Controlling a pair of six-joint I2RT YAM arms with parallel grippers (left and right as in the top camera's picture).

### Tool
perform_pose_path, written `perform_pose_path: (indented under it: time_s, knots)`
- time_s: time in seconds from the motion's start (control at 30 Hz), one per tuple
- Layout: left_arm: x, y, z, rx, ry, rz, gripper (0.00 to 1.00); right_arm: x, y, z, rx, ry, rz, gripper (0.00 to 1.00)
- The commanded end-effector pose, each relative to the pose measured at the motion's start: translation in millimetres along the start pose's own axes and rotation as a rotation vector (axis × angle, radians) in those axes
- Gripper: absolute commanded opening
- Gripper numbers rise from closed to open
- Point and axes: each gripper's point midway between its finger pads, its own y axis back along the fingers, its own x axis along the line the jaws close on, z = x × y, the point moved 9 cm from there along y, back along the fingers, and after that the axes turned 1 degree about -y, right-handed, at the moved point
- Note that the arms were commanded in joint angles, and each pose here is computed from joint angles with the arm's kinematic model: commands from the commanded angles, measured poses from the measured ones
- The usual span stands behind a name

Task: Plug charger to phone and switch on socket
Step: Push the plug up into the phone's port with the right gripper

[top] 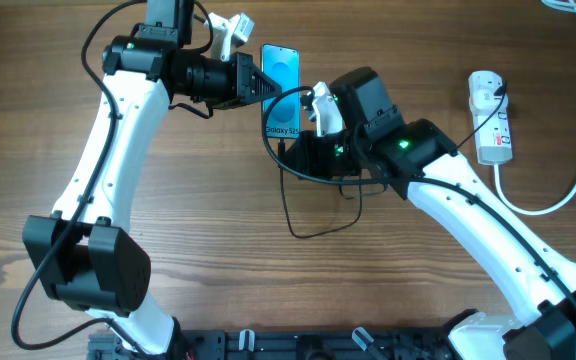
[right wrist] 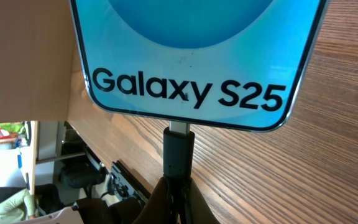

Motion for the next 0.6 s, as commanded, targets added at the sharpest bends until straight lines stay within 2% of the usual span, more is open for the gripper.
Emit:
perform_pose_path:
  time_s: [0.0, 0.57]
  knots:
    - [-8.0, -1.5, -9.1, 0.041, -0.009, -0.040, 0.04, 0.4, 18.6, 24.1, -0.147, 0.024, -0.025, 0.04]
    - [-7.6, -1.4, -12.3, 0.059, 0.094, -0.035, 0.04, 0.7, 19.0, 27.2, -0.172, 0.017, -0.032, 0.04]
